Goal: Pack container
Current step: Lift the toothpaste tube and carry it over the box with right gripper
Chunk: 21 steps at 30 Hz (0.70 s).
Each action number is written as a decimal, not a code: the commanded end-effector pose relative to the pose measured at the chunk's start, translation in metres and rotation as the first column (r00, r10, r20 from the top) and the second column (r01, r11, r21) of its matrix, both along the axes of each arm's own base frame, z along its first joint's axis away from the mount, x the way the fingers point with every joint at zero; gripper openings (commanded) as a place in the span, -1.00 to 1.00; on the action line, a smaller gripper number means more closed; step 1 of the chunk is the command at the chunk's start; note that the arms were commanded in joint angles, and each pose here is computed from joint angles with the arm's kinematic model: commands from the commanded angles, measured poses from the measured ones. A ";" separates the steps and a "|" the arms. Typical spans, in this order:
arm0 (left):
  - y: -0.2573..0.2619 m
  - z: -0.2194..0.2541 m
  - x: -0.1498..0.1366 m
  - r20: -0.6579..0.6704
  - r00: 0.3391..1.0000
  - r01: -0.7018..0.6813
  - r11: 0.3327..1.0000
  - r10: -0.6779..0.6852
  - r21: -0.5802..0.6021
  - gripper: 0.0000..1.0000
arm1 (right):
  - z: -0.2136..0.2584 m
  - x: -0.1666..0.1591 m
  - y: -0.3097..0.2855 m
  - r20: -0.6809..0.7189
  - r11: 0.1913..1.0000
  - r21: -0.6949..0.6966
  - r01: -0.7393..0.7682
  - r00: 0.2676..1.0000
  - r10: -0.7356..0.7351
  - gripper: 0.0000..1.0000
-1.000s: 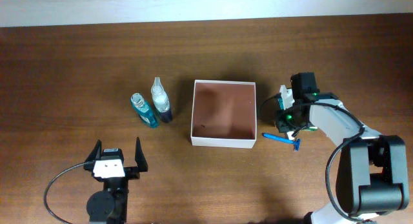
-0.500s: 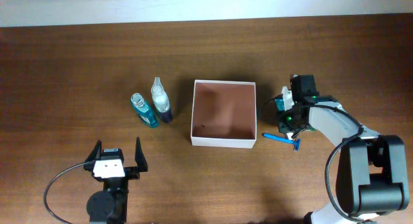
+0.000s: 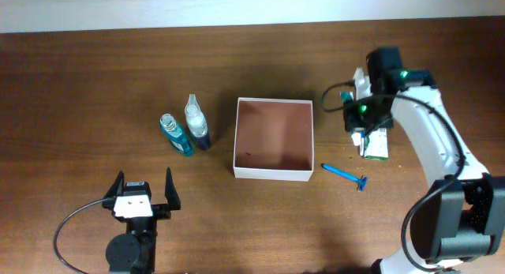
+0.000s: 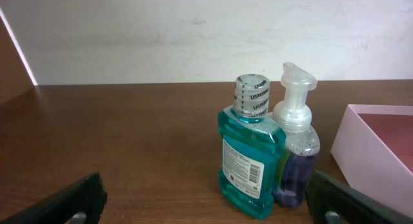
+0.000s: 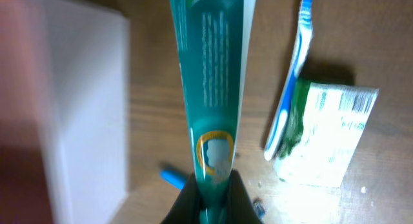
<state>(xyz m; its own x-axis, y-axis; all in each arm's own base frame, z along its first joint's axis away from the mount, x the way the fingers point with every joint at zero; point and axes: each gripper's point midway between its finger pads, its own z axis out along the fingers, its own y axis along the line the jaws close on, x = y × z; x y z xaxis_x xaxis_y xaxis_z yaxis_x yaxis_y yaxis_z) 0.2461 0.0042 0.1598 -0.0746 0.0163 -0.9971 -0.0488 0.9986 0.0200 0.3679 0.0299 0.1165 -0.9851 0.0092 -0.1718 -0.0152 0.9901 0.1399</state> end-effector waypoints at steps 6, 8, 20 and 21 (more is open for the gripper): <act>-0.002 -0.002 0.000 0.000 1.000 0.012 1.000 -0.012 0.019 0.99 | 0.073 0.001 0.085 0.099 0.989 0.146 -0.030 0.995 0.016 -0.92; -0.002 -0.002 0.000 0.000 1.000 0.012 1.000 -0.012 0.019 0.99 | 0.072 -0.005 0.104 0.080 0.987 0.161 -0.006 0.997 -0.007 -0.91; -0.002 -0.002 0.000 0.000 1.000 0.012 1.000 -0.012 0.019 0.99 | 0.050 -0.023 0.142 0.064 0.994 0.065 0.090 0.993 -0.095 -0.92; -0.002 -0.002 0.000 0.000 1.000 0.012 1.000 -0.012 0.019 0.99 | 0.046 -0.023 0.142 0.062 0.994 0.057 0.091 0.994 -0.094 -0.92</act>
<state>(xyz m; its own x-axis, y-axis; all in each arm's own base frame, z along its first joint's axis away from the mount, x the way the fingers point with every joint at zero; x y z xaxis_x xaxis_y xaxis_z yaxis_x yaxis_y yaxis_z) 0.2460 0.0042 0.1600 -0.0738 0.0163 -0.9971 -0.0488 0.9986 0.0199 0.3497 0.1776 0.1659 -0.9740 0.0676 -0.2160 0.0149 0.9714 0.2368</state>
